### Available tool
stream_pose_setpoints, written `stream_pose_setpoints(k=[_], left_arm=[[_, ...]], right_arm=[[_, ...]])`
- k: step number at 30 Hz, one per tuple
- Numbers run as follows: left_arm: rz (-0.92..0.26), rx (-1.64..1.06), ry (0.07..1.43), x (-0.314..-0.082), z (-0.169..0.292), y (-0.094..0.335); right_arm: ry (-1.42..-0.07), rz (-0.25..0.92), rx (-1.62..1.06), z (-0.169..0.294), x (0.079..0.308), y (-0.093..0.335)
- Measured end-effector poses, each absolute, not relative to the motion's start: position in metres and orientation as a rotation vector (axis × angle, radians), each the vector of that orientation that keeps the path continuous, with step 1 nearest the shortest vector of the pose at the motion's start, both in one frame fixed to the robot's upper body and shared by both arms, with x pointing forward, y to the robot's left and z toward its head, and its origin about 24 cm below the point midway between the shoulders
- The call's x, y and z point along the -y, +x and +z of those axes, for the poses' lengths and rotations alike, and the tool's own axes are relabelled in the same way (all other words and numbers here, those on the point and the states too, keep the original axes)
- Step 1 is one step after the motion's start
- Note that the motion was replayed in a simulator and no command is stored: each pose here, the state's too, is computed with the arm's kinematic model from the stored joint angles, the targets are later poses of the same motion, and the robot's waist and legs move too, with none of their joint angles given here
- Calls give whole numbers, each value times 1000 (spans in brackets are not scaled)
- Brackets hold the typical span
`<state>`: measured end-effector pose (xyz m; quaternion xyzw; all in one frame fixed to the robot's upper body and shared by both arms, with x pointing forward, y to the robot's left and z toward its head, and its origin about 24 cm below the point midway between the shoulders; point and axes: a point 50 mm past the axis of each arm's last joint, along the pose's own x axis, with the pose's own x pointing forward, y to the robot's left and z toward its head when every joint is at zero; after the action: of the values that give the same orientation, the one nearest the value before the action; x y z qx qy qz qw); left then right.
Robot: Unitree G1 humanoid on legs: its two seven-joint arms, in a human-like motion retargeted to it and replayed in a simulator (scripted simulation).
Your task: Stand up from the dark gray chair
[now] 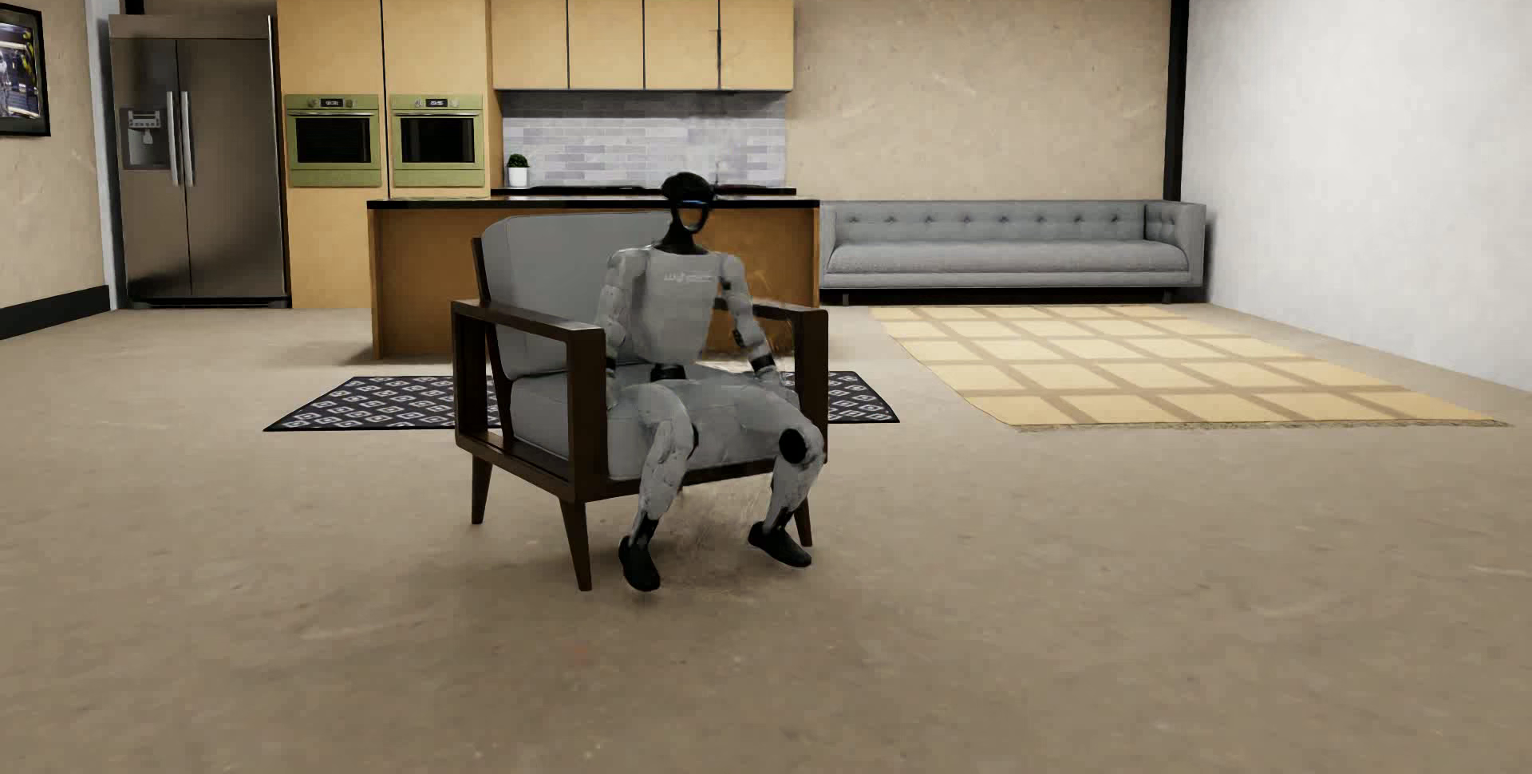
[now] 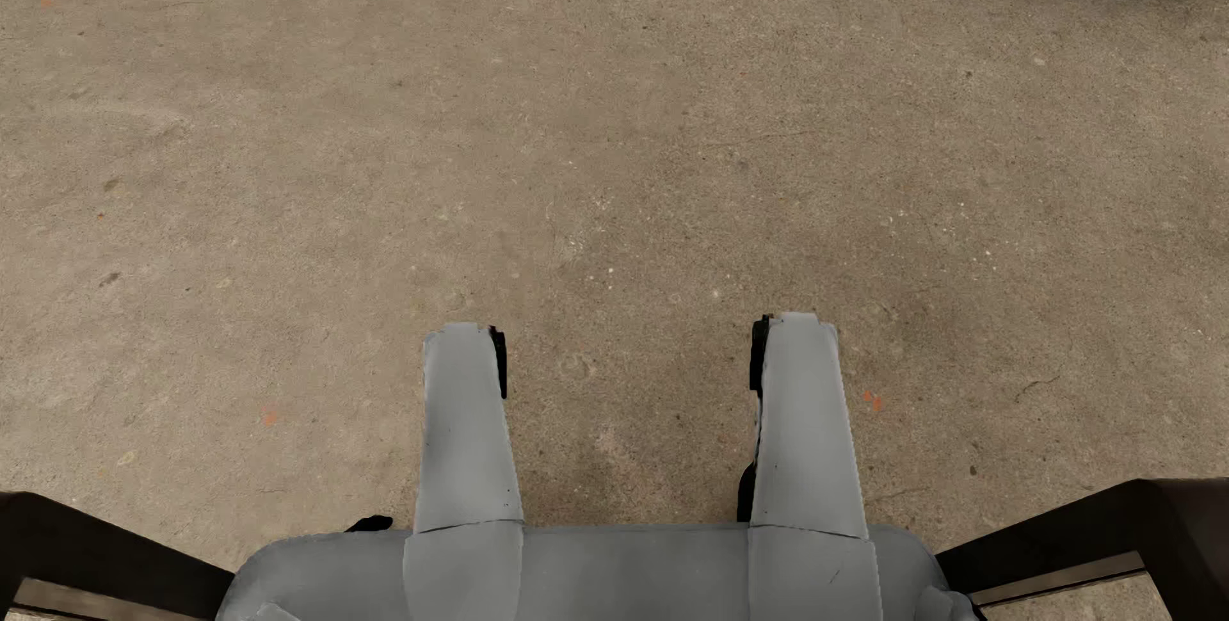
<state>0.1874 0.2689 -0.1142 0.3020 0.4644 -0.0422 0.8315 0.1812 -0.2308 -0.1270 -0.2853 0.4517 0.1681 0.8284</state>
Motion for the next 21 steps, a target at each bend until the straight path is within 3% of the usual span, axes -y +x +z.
stream_pose_setpoints(k=[1,2,5,8,10,13,16,17,18,19,21], left_arm=[[-192,-1083,642,-271,-125,165],[-274,-1140,640,-270,-133,145],[-258,-1221,554,-268,-147,97],[-223,-1198,476,-261,-149,85],[-130,-1083,471,-266,-137,104],[36,-640,570,-269,-77,174],[72,-52,703,-235,18,244],[34,122,750,-219,48,261],[-70,256,813,-200,72,272],[-222,373,899,-179,93,280],[-638,539,1105,-131,118,287]], right_arm=[[-619,473,-1015,-136,223,165],[-592,508,-1057,-143,219,149],[-453,292,-1106,-151,229,121],[-472,293,-1004,-140,235,134],[-444,157,-895,-126,245,150],[-424,-71,-485,-62,256,203],[-470,-139,60,41,242,254],[-501,-107,228,76,230,266],[-571,5,353,105,215,274],[-666,175,462,129,194,282],[-896,590,624,162,142,285]])
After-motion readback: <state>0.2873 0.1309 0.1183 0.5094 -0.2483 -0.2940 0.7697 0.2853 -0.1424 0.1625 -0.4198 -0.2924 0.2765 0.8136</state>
